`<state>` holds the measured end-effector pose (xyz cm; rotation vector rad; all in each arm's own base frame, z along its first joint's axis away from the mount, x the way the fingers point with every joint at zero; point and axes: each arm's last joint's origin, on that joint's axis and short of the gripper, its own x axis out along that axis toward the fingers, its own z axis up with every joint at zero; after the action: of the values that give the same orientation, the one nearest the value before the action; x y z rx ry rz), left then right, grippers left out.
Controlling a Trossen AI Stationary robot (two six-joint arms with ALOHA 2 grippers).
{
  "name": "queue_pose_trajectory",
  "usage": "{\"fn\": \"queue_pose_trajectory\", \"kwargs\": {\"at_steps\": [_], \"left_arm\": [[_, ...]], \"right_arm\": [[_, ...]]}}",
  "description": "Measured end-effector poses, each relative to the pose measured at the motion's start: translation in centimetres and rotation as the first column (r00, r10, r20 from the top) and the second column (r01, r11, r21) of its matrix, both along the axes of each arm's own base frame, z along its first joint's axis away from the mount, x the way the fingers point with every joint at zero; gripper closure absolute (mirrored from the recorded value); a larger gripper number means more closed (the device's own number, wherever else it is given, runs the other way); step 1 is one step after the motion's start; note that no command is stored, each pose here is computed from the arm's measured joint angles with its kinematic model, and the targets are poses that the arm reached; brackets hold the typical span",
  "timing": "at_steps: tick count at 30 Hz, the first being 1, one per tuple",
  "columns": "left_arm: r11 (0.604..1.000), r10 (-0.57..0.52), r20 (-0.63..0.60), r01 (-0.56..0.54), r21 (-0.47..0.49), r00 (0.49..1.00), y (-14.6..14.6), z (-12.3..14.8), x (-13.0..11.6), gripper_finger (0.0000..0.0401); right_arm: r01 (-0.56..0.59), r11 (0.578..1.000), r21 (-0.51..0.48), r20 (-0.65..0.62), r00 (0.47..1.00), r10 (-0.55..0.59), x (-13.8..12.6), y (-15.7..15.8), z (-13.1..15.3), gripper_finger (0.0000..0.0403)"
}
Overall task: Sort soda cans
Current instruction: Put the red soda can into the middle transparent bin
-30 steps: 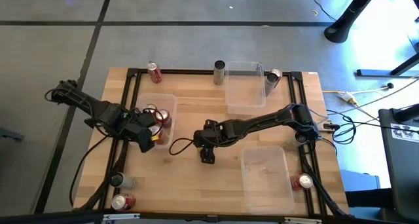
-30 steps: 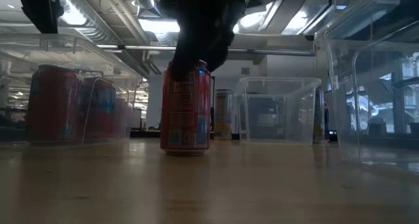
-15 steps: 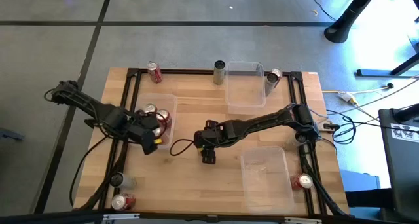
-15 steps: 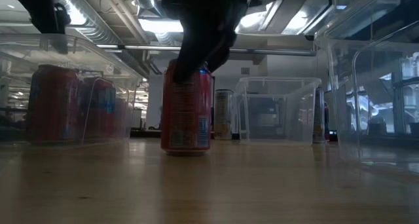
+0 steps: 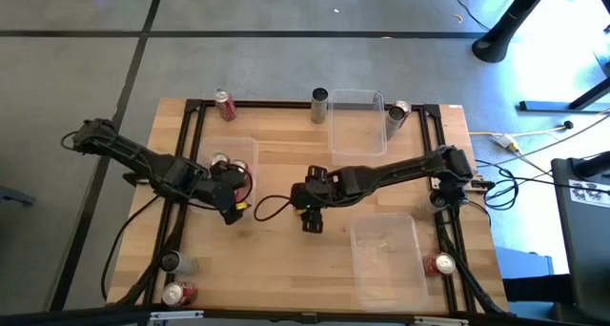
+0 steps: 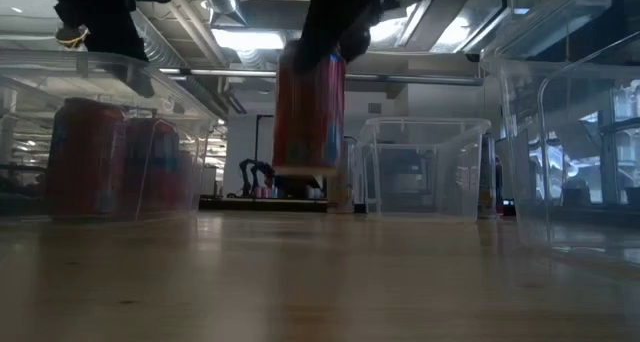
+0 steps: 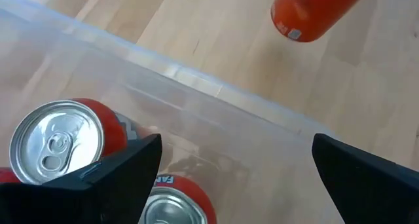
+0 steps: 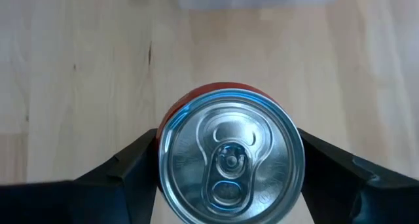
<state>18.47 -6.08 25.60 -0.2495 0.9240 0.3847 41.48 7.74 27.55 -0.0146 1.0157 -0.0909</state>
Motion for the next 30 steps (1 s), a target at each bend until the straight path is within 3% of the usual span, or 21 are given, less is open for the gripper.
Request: {"fn": "queue_pose_trajectory", "kwargs": {"at_steps": [10,18,24,30], "left_arm": [[0.994,-0.108,0.167,0.109,0.006,0.980,-0.9,0.1,2.3,0.0017],[0.993,-0.122,0.202,0.121,0.019,0.972,-1.2,0.2,3.3,0.0017],[0.997,-0.066,0.183,0.073,-0.036,0.981,-0.7,5.2,1.1,0.0017],[0.989,0.087,0.103,-0.073,-0.131,0.991,0.6,7.6,-3.4,0.0017]], "right_arm": [[0.022,0.998,-0.051,0.084,0.996,-0.018,-1.3,-0.5,3.0,0.0123],[0.025,0.995,-0.100,0.190,0.982,-0.005,-1.4,-0.6,5.5,0.0123],[-0.010,0.991,-0.135,0.365,0.929,0.059,-0.2,-0.5,7.6,0.0123],[-0.057,0.990,-0.125,0.569,0.814,0.119,1.6,-0.6,9.0,0.0123]]}}
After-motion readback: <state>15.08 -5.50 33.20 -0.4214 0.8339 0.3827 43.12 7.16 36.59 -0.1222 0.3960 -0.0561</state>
